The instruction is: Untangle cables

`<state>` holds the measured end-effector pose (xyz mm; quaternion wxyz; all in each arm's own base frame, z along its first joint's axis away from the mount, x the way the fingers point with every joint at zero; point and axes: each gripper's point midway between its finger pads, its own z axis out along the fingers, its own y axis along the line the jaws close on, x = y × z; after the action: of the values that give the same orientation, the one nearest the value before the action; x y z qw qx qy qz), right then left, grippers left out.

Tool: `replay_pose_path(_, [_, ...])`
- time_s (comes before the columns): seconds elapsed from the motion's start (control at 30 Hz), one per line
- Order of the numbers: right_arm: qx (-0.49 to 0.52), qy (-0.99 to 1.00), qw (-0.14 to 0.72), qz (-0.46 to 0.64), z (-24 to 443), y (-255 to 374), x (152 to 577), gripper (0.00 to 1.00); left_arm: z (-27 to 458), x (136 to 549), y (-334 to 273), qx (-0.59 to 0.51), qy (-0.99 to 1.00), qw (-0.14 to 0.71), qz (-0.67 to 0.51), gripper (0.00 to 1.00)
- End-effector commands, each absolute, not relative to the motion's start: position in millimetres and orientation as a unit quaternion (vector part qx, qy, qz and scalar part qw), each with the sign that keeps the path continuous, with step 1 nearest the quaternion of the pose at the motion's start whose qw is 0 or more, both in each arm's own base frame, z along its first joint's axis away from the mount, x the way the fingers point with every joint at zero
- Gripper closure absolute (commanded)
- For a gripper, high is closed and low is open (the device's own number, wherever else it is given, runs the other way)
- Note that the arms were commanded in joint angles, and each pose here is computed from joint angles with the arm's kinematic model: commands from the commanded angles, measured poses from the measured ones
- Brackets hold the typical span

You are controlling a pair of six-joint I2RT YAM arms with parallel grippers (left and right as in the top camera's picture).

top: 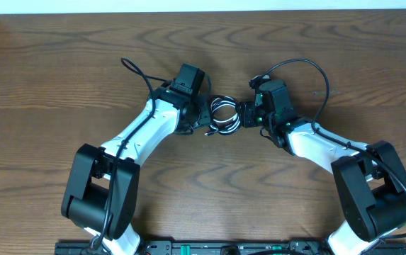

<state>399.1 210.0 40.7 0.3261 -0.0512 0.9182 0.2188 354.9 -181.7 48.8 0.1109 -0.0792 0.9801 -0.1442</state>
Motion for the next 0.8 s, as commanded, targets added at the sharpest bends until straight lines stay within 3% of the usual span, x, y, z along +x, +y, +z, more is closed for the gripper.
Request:
replay_pose_path(0.0, [-0.053, 0.921, 0.32, 0.215, 34, 210, 396, 0.53, 44, 354, -178, -0.084, 0.981, 0.11, -0.134, 0.38])
replay_pose_path(0.13, [-0.053, 0.921, 0.32, 0.215, 34, 210, 396, 0.45, 43, 357, -171, -0.088, 0.982, 0.12, -0.115, 0.33])
replay_pose_path(0.67, [-0.053, 0.922, 0.319, 0.214, 34, 210, 396, 0.37, 40, 363, -150, -0.099, 0.982, 0.148, -0.057, 0.32])
replay_pose_path(0.77, [-0.053, 0.922, 0.319, 0.214, 34, 210, 396, 0.32, 40, 363, -150, -0.099, 0.982, 0.148, -0.057, 0.3])
